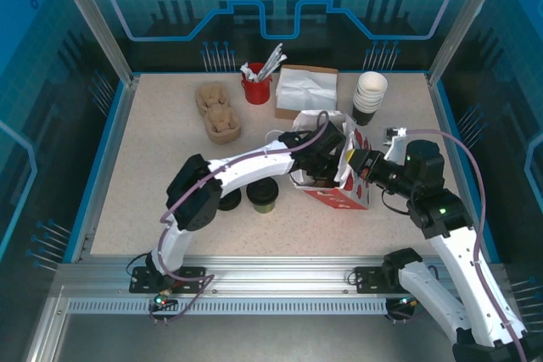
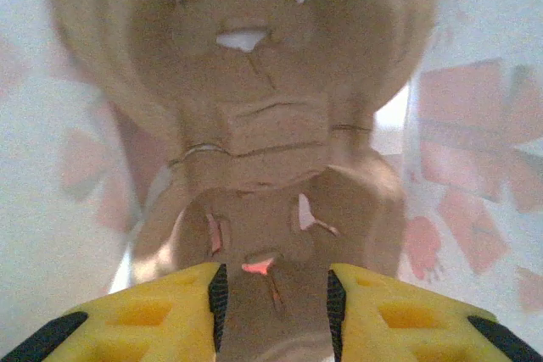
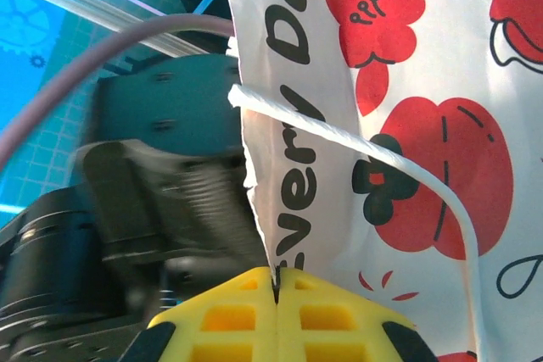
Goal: Pack the takeout coffee
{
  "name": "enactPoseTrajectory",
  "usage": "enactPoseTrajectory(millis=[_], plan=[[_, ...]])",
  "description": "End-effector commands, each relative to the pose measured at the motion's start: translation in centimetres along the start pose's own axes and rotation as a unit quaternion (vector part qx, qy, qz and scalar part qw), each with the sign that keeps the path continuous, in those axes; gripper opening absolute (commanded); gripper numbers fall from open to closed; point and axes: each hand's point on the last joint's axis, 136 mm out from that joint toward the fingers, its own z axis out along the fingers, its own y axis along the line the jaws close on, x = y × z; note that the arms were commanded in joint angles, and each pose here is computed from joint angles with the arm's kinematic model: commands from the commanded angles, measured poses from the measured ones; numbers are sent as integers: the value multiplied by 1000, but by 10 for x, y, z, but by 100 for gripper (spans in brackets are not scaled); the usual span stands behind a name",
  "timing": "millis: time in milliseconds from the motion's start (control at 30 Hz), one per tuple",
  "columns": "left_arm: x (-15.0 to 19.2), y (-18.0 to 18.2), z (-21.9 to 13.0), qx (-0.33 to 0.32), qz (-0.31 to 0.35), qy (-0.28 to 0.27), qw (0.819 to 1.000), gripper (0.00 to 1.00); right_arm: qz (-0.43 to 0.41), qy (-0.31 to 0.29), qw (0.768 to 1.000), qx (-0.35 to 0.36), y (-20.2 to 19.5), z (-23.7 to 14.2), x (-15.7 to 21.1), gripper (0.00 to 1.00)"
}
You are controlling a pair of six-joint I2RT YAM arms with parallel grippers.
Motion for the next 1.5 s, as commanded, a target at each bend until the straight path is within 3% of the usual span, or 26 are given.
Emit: enactPoseTrajectory(millis=[0, 300, 533, 933, 1467], plan=[[5, 23, -26, -59, -22, 0, 998, 40, 26, -23, 999, -18, 16, -8, -10, 0], [8, 20, -37, -56, -38, 5, 998, 40, 114, -29, 992, -52, 14, 0, -8, 0], [2, 1, -48, -25, -50, 0, 998, 41, 129, -37, 988, -72, 25, -2, -14, 0], [0, 1, -43, -38, -42, -3, 998, 40, 139, 9, 988, -70, 0, 25, 9, 0], [25, -7, 31, -15, -63, 82, 994, 39, 96, 33, 992, -73, 0, 13, 7, 0]])
